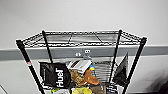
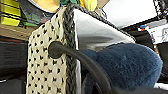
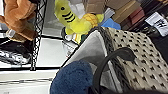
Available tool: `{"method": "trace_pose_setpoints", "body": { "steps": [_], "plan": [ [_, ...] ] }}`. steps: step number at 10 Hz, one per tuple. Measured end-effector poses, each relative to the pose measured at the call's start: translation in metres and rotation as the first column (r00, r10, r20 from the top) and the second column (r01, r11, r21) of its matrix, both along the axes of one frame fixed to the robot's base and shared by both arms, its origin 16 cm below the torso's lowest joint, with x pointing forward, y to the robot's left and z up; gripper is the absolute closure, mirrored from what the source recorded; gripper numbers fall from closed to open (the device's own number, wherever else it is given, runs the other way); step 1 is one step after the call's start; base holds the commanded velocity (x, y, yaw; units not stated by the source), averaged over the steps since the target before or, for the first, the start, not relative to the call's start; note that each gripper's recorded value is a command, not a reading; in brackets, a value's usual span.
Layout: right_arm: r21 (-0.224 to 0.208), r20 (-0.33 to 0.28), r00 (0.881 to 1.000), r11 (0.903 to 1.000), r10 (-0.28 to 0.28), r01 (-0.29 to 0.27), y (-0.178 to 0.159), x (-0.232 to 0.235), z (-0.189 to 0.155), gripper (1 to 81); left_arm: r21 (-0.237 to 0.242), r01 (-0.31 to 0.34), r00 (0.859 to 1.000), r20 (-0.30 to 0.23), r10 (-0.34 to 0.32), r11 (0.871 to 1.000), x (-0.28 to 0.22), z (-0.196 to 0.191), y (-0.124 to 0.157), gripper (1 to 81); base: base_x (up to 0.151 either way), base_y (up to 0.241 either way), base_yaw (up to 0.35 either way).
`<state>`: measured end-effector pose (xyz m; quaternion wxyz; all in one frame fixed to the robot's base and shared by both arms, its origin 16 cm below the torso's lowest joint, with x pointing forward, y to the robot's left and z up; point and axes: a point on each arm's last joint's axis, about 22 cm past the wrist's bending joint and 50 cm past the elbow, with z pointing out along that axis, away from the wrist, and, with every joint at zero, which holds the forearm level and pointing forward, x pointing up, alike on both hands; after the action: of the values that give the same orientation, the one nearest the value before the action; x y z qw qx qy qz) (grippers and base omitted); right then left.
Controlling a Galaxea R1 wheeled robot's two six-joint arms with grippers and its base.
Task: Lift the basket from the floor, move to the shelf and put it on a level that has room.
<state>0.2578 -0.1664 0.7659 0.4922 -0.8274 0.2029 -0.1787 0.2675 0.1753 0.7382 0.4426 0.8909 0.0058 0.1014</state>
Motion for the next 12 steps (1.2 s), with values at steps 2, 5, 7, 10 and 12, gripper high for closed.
{"method": "trace_pose_setpoints", "body": {
  "steps": [2, 5, 7, 10, 12],
  "plan": [
    [0.0, 0.007, 1.0, 1.0, -0.002, 0.002, 0.0, 0.004, 0.002, 81.1, 0.0, -0.003, 1.0, 0.003, 0.003, 1.0, 0.001, 0.0, 0.0, 81.1, 0.0, 0.0, 0.0],
    [0.0, 0.002, 1.0, 1.0, 0.002, -0.002, 0.0, 0.001, 0.001, 81.1, 0.001, 0.002, 1.0, -0.003, -0.002, 1.0, -0.001, 0.0, 0.0, 81.1, 0.0, 0.0, 0.0],
    [-0.001, 0.003, 1.0, 1.0, 0.002, -0.002, -0.001, 0.001, 0.002, 81.1, 0.0, -0.001, 1.0, 0.0, 0.001, 1.0, -0.001, 0.001, 0.001, 81.1, 0.0, 0.0, 0.0],
    [0.021, 0.006, 1.0, 0.9997, 0.013, -0.013, 0.001, -0.005, 0.018, 81.1, -0.015, 0.01, 1.0, 0.002, -0.01, 1.0, -0.009, 0.016, 0.003, 81.1, 0.0, 0.0, 0.0],
    [0.037, 0.019, 1.0, 0.9992, 0.014, -0.014, 0.003, -0.004, 0.031, 81.1, -0.032, 0.012, 1.0, 0.011, -0.012, 0.999, -0.013, 0.031, 0.003, 81.1, 0.0, 0.0, 0.0]
  ]
}}
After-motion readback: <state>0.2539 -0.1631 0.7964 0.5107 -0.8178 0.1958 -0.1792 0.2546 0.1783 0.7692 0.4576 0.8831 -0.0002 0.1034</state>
